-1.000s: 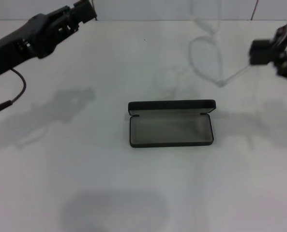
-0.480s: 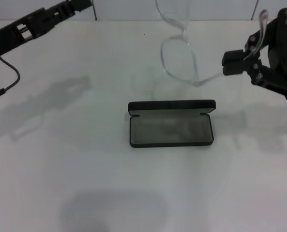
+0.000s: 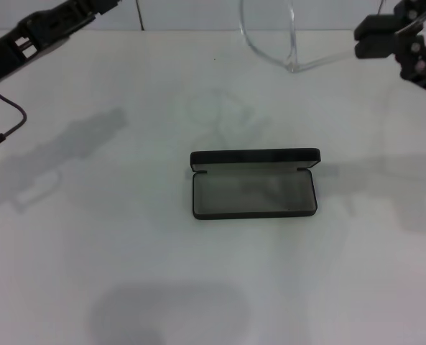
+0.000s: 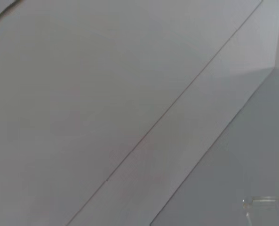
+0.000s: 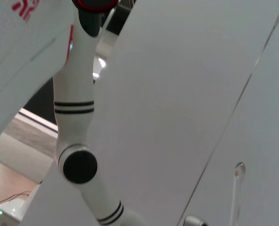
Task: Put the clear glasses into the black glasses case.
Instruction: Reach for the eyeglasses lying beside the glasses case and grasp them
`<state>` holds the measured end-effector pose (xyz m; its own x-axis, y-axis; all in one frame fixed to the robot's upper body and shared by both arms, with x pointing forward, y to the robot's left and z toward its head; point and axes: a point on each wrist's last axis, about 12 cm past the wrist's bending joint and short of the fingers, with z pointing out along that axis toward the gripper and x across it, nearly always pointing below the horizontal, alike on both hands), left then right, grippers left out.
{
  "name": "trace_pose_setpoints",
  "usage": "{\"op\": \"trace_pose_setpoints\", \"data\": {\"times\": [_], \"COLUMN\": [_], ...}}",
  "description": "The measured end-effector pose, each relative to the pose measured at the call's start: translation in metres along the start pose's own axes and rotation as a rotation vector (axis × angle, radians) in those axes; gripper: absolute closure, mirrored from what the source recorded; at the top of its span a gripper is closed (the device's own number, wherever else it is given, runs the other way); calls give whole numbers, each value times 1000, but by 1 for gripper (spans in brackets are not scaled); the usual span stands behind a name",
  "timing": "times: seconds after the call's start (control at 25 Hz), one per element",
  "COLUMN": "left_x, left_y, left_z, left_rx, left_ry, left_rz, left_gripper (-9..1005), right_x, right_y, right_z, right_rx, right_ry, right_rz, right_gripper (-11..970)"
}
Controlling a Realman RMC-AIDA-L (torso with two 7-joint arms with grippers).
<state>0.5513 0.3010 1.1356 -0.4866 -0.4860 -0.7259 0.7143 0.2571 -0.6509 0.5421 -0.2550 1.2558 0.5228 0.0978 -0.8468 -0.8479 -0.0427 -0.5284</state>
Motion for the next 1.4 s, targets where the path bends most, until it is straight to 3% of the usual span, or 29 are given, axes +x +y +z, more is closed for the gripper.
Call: {"op": "trace_pose_setpoints", "data": {"times": [0.2,0.52,0.8,1.08,1.4], "left_x": [-3,-8,-5,-4,-11], "left_y": [-4,-23,-34,-40,-38], "left_z": [5,23,31,34,27], "left_rx": [50,260,368,442,418], "left_ry": [15,95,106,83,49], "left_rz": [-17,-14,-4,-25,-7], "left_gripper": [600,601,604,605,604], "right_x": [-3,-4,5,10,12], "right_y": [0,1,4,7,8], "right_z": [-1,3,12,22,20], "right_rx": [5,-13,-30,-50,-52], "right_ry": [-46,-165,-277,-349,-338], "right_rz": [-45,-89,-81,-59,-35], "right_gripper": [910,907,904,901,898]}}
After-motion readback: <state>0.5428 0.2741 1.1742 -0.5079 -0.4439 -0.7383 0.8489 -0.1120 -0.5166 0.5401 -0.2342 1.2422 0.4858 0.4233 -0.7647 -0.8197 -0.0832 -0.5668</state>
